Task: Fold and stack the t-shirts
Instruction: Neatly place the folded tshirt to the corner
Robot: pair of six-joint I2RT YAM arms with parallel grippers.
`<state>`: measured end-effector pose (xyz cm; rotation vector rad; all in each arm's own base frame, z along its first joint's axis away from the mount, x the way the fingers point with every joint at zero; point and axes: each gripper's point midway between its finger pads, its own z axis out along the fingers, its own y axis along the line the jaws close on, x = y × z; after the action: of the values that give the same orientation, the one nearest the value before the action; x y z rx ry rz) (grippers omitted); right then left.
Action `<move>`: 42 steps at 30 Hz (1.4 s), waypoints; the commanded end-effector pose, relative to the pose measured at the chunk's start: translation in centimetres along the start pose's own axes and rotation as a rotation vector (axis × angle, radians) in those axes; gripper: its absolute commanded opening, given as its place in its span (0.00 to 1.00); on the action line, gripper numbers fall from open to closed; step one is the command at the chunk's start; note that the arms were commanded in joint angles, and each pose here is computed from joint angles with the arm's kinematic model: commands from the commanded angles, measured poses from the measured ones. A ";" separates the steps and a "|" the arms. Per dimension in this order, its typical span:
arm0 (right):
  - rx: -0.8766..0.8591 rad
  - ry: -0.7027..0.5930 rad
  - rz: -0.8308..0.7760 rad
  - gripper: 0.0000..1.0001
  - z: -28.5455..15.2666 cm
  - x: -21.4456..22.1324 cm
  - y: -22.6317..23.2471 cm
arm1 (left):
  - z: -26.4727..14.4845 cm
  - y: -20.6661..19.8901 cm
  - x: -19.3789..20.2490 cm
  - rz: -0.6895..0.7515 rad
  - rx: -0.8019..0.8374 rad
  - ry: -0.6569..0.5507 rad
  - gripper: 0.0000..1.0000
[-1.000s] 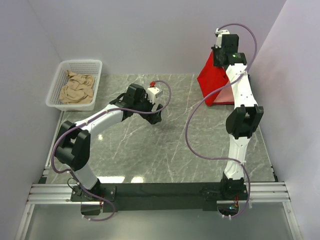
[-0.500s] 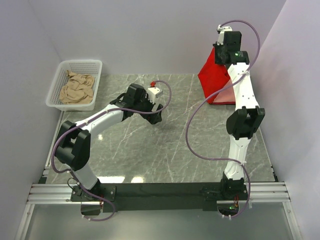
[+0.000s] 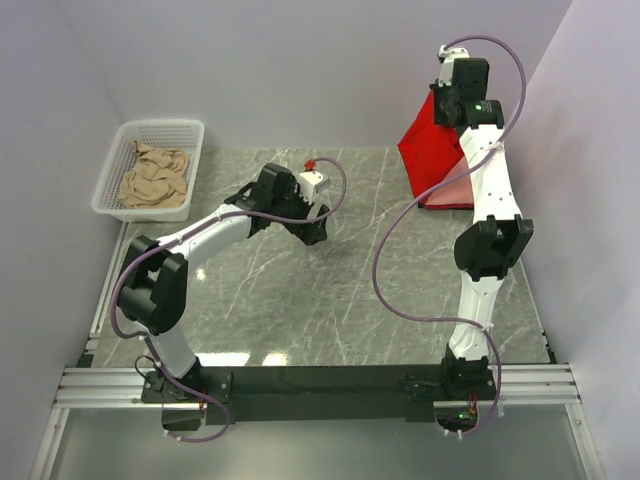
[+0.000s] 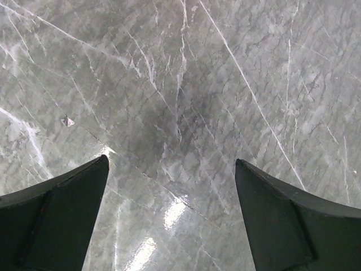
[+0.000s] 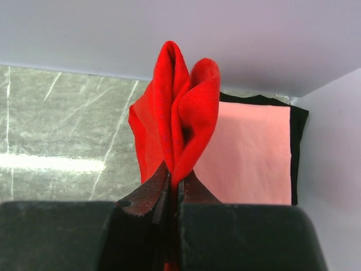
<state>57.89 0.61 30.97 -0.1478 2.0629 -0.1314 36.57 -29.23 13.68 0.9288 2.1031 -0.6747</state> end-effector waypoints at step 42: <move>0.276 0.052 -0.177 0.01 10.3 8.5 -16.3 | 2.7 0.9 -2.8 0.012 -0.007 0.016 1.00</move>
<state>62.66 -15.57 20.16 -0.1798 2.1293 -0.4401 38.78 -31.20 12.54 0.9474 2.1491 -0.6683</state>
